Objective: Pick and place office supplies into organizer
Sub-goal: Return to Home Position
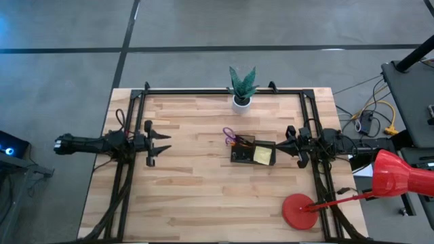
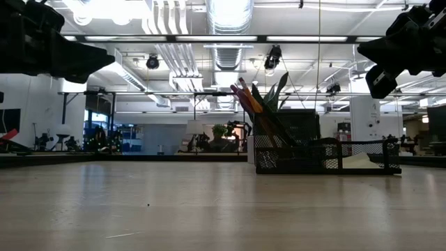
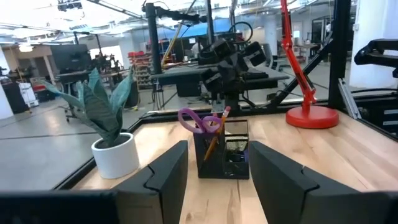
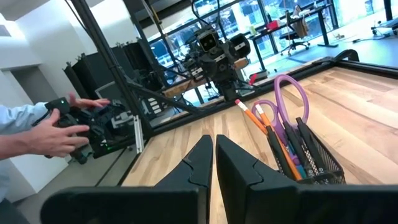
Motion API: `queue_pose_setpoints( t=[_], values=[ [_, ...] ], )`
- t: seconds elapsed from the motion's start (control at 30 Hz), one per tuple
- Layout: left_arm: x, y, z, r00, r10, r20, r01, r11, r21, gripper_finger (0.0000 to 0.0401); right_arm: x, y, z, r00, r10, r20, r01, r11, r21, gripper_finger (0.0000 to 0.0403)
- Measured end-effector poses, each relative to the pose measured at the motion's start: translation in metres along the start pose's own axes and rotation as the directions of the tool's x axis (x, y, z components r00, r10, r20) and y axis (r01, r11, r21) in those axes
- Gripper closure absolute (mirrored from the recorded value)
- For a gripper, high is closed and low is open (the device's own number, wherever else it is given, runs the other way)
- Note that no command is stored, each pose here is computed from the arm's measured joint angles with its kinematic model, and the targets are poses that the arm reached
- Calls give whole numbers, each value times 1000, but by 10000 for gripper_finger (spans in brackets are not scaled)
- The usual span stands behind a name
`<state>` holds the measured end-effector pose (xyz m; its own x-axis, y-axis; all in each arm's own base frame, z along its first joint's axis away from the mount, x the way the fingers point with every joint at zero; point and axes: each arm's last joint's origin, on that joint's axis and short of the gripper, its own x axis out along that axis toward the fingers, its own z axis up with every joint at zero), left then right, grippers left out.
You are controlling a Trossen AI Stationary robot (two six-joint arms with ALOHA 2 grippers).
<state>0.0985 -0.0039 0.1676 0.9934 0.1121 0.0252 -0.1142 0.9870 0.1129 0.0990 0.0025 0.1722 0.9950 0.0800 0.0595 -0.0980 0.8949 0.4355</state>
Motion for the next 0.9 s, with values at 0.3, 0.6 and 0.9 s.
queue_pose_setpoints(
  t=[0.3, 0.6, 0.9],
  values=[
    [0, 1, 0, 1000, 6, -1, -6, 1000, -3, 246, 0, 0, 0, 1000, 0, 0, 0, 1000, 0, 390],
    [1, 0, -1, 1000, 4, -15, -4, 1000, 0, 246, 0, 0, 0, 1000, 0, 0, 0, 1000, 0, 390],
    [2, 0, -3, 999, 1, -38, -1, 1000, 5, 246, 0, 0, 0, 1000, 0, 0, 0, 1000, 0, 390]
  ],
)
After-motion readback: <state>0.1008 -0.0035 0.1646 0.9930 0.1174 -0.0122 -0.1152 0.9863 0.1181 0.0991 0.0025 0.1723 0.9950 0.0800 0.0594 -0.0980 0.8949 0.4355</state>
